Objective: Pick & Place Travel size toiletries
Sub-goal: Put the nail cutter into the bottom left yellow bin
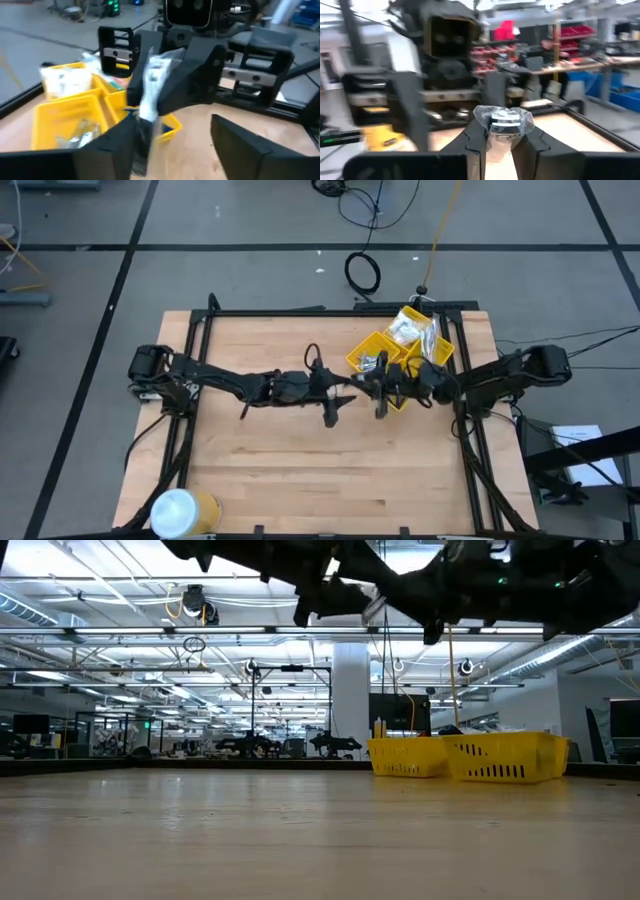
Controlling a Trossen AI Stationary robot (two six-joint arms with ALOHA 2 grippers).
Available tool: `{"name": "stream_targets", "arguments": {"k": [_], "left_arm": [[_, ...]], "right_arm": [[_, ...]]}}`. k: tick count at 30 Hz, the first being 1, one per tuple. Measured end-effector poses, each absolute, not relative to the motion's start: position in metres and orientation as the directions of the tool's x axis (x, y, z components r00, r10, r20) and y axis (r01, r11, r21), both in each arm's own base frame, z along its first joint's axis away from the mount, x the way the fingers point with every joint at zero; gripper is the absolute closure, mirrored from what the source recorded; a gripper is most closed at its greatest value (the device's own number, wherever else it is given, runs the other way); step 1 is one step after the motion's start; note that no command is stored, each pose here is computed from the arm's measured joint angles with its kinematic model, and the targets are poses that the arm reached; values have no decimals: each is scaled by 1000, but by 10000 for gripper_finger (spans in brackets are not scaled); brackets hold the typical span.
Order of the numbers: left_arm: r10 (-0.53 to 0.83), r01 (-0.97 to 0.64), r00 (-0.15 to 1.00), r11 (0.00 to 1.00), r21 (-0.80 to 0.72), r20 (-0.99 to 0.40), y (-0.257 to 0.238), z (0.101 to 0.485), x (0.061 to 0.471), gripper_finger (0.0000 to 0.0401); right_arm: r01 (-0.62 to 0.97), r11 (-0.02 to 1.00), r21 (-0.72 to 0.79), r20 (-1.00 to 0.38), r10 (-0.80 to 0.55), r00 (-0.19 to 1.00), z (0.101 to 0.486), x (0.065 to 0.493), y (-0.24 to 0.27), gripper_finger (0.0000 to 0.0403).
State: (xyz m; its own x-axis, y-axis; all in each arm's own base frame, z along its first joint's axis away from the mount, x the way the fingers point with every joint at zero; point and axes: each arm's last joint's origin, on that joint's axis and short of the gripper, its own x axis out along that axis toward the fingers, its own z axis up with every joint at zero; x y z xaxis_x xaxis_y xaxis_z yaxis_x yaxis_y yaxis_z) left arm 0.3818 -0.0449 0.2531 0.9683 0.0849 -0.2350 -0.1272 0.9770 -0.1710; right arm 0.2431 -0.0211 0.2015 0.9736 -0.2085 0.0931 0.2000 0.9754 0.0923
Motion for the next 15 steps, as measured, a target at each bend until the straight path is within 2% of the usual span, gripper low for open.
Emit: {"name": "stream_targets", "arguments": {"k": [2,5,9,12,15], "left_arm": [[93,-144,966,969,-201,-243,-42,262,375,149],[18,-84,970,960,-268,-242,-47,286,358,111],[101,-168,949,964,-207,-298,-36,302,337,76],[95,-156,946,971,-180,-308,-42,313,323,60],[140,-187,932,976,-110,-335,-41,315,313,53]], "right_arm": [[279,956,93,53,-285,957,198,242,-35,356],[494,867,66,-68,-489,869,183,235,-60,356],[453,880,142,-96,-443,891,181,231,-73,356],[545,829,125,-178,-522,835,171,224,-84,356],[572,809,135,-215,-540,814,168,221,-90,356]]}}
